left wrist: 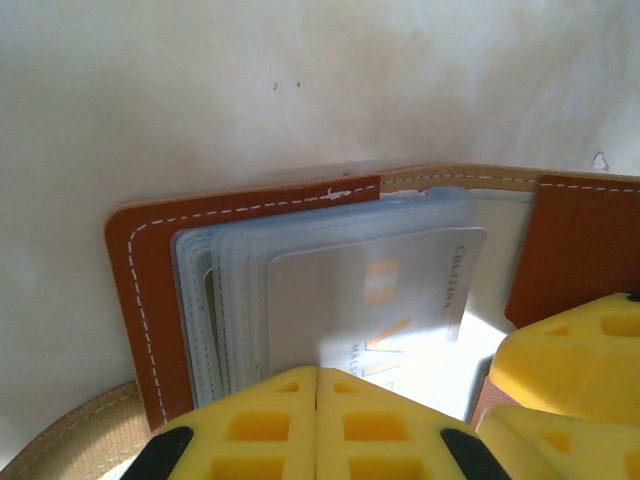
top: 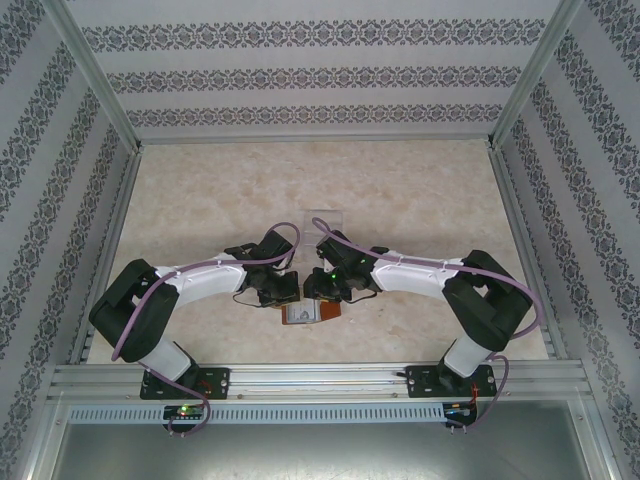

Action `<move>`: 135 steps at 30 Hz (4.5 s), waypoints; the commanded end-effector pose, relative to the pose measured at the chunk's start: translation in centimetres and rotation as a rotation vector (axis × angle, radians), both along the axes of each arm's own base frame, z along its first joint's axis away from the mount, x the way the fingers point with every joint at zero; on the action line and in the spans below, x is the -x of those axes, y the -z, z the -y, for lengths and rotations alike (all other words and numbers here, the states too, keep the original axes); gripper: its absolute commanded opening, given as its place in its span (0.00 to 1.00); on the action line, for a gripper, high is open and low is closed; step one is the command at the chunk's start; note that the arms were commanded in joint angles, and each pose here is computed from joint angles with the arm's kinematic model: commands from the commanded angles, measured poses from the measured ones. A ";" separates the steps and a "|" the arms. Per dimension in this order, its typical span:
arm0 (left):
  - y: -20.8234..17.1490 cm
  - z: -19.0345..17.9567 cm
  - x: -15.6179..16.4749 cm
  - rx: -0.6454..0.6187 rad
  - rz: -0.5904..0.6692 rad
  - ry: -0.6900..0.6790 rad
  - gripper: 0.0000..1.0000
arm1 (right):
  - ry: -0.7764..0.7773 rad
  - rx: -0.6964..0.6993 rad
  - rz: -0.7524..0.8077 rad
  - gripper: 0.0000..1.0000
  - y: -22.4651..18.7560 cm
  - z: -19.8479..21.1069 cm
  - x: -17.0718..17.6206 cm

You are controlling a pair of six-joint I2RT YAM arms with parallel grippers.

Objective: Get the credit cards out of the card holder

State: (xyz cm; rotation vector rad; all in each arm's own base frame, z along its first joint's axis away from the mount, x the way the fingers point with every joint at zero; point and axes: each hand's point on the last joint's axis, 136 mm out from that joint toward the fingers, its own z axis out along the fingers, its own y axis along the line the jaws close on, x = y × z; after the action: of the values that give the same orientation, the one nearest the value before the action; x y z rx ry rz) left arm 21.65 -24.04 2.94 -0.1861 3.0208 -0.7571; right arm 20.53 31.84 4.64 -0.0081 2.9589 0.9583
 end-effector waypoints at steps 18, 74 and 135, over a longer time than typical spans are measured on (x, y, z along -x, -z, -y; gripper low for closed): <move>0.6 -0.6 1.0 -0.029 0.001 0.020 0.05 | 0.006 -0.018 -0.029 0.29 0.9 -0.9 -0.4; 1.6 -1.8 1.5 -0.108 -0.032 0.040 0.06 | 0.035 0.043 -0.038 0.32 2.1 1.4 -0.2; 1.1 -2.8 1.9 -0.151 -0.028 0.046 0.06 | 0.050 0.062 -0.020 0.18 2.4 3.4 0.0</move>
State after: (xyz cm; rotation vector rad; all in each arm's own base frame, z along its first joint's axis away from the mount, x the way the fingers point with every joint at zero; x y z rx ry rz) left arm 21.42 -23.13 2.77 -0.1321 3.0316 -0.6808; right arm 20.68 30.24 2.69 0.0649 2.9757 0.9542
